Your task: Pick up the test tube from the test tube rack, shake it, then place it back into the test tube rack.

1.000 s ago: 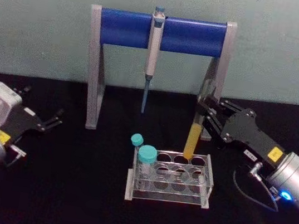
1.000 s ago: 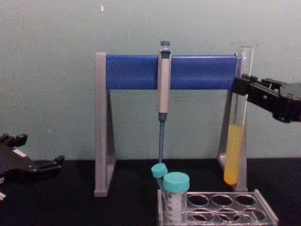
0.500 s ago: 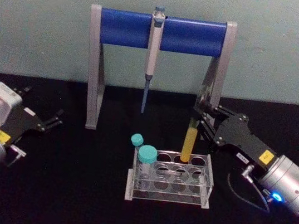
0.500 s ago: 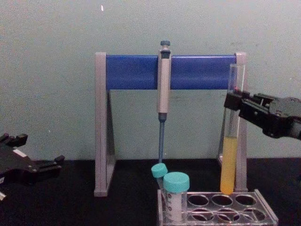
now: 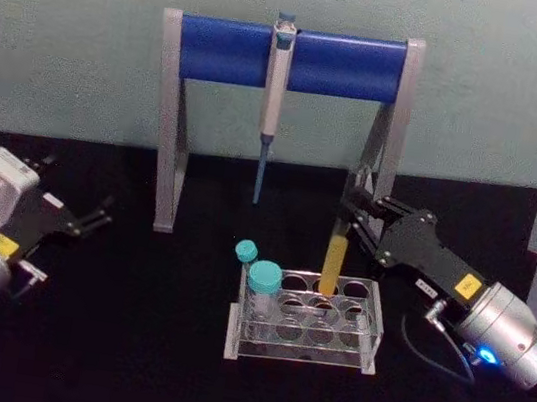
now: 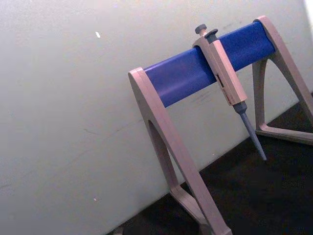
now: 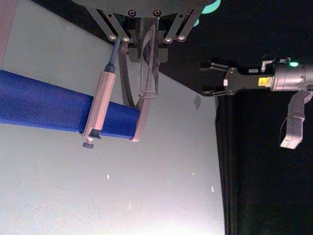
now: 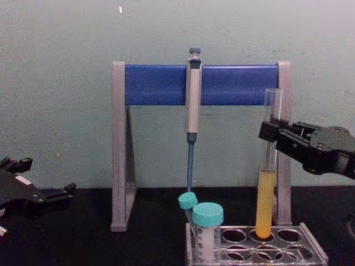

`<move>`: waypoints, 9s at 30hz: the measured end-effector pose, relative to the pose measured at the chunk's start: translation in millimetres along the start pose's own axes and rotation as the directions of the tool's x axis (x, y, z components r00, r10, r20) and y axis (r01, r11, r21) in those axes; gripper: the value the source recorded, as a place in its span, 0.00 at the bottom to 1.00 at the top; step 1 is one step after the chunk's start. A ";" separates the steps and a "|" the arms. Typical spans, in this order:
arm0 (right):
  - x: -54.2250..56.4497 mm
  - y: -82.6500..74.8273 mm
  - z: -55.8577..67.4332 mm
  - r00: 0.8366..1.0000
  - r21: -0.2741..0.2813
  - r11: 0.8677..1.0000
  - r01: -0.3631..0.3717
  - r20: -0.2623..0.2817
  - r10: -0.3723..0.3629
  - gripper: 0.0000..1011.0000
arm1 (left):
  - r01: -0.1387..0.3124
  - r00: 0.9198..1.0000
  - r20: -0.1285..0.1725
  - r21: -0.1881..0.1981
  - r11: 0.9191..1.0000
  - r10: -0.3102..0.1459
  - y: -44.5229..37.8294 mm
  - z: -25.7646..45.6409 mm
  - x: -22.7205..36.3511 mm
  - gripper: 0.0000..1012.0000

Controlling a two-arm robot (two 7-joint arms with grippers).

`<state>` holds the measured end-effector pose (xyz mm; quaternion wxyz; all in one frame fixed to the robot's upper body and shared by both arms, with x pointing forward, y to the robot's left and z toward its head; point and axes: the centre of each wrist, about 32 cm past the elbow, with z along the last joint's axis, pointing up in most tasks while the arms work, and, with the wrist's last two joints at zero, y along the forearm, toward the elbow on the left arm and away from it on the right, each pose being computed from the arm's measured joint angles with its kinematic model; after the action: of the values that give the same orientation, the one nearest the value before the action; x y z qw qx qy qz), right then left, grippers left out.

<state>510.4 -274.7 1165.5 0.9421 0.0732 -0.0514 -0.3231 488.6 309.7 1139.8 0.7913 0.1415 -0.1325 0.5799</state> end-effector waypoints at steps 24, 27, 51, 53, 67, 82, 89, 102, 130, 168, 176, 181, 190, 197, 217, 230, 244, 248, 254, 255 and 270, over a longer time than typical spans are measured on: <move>3.6 4.4 -9.0 1.000 -0.034 0.999 0.001 -0.017 -0.001 0.23 | 0.000 1.000 0.000 0.000 1.000 0.000 0.0 0.0 0.0 0.99; 4.0 4.6 -10.7 1.000 -0.042 0.999 0.001 -0.018 -0.002 0.23 | 0.000 1.000 0.000 0.000 1.000 0.000 0.0 0.0 0.0 0.99; 7.3 6.2 -23.9 0.999 -0.092 0.996 0.004 -0.042 -0.008 0.23 | 0.000 1.000 0.000 0.000 1.000 0.000 0.0 0.0 0.0 0.99; 7.4 6.3 -24.5 0.999 -0.095 0.995 0.004 -0.042 -0.008 0.23 | 0.000 1.000 0.000 0.000 1.000 0.000 0.0 0.0 0.0 0.99; 7.8 7.2 -28.9 0.998 -0.123 0.992 0.000 -0.055 -0.007 0.23 | 0.000 1.000 0.000 0.000 1.000 0.000 0.0 0.0 0.0 0.99; 8.5 7.2 -30.6 0.998 -0.137 0.991 -0.001 -0.062 -0.007 0.23 | 0.000 1.000 0.000 0.000 1.000 0.000 0.0 0.0 0.0 0.99; 8.2 7.5 -29.9 0.998 -0.149 0.989 0.007 -0.059 -0.016 0.23 | 0.000 1.000 0.000 0.000 1.000 0.000 0.0 0.0 0.0 0.99; 8.1 7.5 -29.8 0.998 -0.149 0.989 0.006 -0.058 -0.015 0.23 | 0.000 1.000 0.000 0.000 1.000 0.000 0.0 0.0 0.0 0.99; 8.4 7.0 -29.9 0.998 -0.148 0.989 0.006 -0.058 -0.015 0.76 | 0.000 1.000 0.000 0.000 1.000 0.000 0.0 0.0 0.0 0.99; -26.4 -14.9 11.6 0.838 -0.126 0.832 0.540 0.176 -0.517 0.99 | 0.000 1.000 0.000 0.000 1.000 0.000 0.0 0.0 0.0 0.99; -28.7 -17.6 -4.9 0.780 -0.248 0.740 0.625 0.181 -0.599 0.99 | 0.000 1.000 0.000 0.000 1.000 0.000 0.0 0.0 0.0 0.99; -26.4 -19.4 -12.2 0.771 -0.292 0.716 0.634 0.167 -0.615 0.99 | 0.000 1.000 0.000 0.000 1.000 0.000 0.0 0.0 0.0 0.99; -25.1 -19.8 -13.0 0.770 -0.298 0.713 0.635 0.162 -0.618 0.99 | 0.000 1.000 0.000 0.000 1.000 0.000 0.0 0.0 0.0 0.99; -25.5 -19.5 -12.9 0.771 -0.298 0.714 0.634 0.162 -0.616 0.99 | 0.000 1.000 0.000 0.000 1.000 0.000 0.0 0.0 0.0 0.99; -25.9 -19.1 -12.7 0.771 -0.296 0.715 0.633 0.163 -0.615 0.99 | 0.000 1.000 0.000 0.000 1.000 0.000 0.0 0.0 0.0 0.99; -25.9 -19.2 -12.7 0.771 -0.296 0.715 0.633 0.163 -0.615 0.99 | 0.000 1.000 0.000 0.000 1.000 0.000 0.0 0.0 0.0 0.99; -25.9 -19.2 -12.8 0.771 -0.296 0.715 0.633 0.163 -0.615 0.99 | 0.000 1.000 0.000 0.000 1.000 0.000 0.0 0.0 0.0 0.99; -25.9 -19.2 -12.8 0.771 -0.296 0.715 0.633 0.163 -0.615 0.99 | 0.000 1.000 0.000 0.000 1.000 0.000 0.0 0.0 0.0 0.99; -25.9 -19.2 -12.8 0.771 -0.296 0.715 0.633 0.163 -0.615 0.99 | 0.000 1.000 0.000 0.000 1.000 0.000 0.0 0.0 0.0 0.99; -25.9 -19.2 -12.8 0.771 -0.296 0.715 0.633 0.163 -0.615 0.99 | 0.000 1.000 0.000 0.000 1.000 0.000 0.0 0.0 0.0 0.99; -25.9 -19.2 -12.8 0.771 -0.296 0.715 0.633 0.163 -0.615 0.99 | 0.000 1.000 0.000 0.000 1.000 0.000 0.0 0.0 0.0 0.99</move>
<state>480.4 -272.4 1148.3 0.7742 -0.0834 0.0070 -0.6274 488.6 309.7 1139.8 0.7913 0.1415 -0.1325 0.5799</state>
